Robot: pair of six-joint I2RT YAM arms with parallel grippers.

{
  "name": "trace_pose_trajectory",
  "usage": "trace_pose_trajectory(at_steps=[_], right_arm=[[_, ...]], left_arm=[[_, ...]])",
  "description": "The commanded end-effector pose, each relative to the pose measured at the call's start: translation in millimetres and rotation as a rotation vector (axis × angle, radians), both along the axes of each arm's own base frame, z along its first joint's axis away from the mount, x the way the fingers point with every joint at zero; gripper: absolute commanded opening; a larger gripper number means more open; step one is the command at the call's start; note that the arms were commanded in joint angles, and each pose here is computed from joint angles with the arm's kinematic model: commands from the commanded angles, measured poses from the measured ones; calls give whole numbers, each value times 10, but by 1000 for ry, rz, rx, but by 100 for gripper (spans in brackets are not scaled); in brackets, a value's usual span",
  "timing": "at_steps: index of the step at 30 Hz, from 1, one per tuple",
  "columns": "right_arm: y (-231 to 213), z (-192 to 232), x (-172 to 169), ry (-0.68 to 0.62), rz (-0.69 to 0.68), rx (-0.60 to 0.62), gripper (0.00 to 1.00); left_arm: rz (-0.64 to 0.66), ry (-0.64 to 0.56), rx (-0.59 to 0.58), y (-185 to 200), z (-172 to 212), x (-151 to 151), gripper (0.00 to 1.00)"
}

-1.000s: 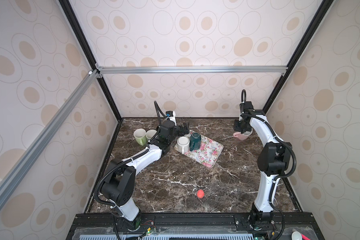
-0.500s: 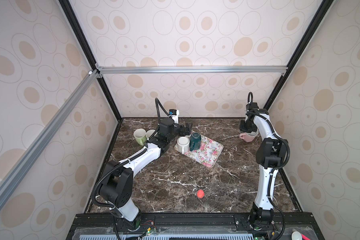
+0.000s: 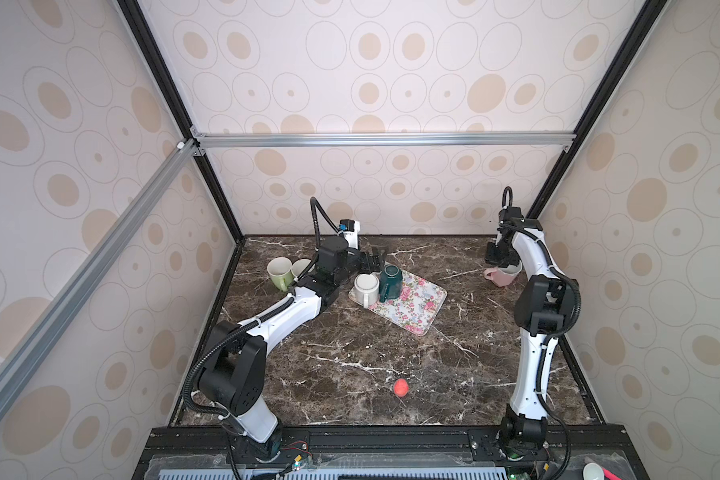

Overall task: Turn the mug right side up
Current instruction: 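Lower the pink mug opening-up onto the table with the right gripper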

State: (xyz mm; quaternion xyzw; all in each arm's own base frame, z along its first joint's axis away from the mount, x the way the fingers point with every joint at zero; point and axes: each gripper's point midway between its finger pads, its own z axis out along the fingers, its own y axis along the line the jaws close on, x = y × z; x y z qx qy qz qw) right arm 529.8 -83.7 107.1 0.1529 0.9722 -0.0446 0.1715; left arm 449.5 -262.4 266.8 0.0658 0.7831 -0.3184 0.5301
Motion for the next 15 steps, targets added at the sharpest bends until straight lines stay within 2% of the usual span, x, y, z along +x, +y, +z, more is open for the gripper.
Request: trace_pose_trajectory(at_steps=[1, 3, 4, 5, 15], right_arm=[[31, -133, -37, 44, 15, 18, 0], [54, -124, -29, 39, 18, 31, 0], [55, -118, -34, 40, 17, 32, 3], [56, -108, -36, 39, 19, 33, 0], [149, 9, -9, 5, 23, 85, 0]], left_arm=[[-12, -51, -52, 22, 275, -66, 98], [-17, -46, -58, 15, 271, -76, 98], [-20, -43, -58, 10, 259, -81, 98], [-23, -39, -61, 7, 252, -87, 98], [-21, -38, -65, 26, 231, -112, 98]])
